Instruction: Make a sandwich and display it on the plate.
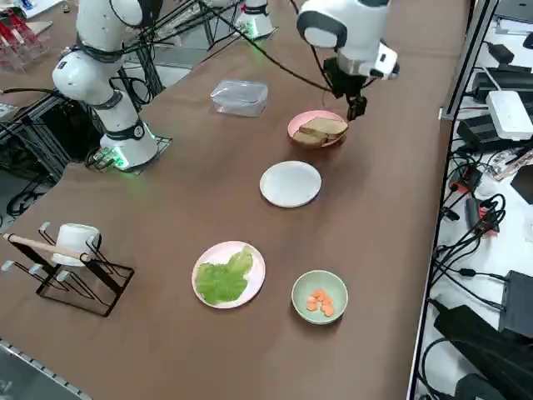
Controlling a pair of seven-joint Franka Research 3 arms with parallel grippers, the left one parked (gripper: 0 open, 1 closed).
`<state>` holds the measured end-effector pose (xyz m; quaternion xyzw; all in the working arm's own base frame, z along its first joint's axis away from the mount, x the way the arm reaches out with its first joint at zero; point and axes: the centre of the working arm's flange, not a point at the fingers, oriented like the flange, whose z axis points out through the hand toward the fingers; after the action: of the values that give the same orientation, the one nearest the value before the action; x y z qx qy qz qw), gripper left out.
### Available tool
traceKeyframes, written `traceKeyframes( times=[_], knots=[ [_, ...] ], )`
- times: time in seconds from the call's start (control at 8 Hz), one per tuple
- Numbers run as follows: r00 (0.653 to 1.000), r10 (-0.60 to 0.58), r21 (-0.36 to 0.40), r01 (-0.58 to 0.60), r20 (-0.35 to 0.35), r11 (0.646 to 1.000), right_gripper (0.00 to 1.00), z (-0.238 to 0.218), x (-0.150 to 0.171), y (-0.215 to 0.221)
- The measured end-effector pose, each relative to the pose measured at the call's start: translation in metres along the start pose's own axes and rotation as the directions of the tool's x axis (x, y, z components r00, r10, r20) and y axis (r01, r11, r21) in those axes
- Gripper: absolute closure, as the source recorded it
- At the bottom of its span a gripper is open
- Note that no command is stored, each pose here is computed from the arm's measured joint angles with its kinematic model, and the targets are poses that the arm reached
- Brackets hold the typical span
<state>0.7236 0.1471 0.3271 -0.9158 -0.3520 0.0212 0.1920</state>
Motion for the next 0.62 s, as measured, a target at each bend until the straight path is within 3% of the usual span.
traceKeyframes(
  times=[0.62],
  knots=[
    [1.000,-0.027,0.070,0.026,0.007,0.997,0.03,0.039,0.013,-0.013]
  ],
)
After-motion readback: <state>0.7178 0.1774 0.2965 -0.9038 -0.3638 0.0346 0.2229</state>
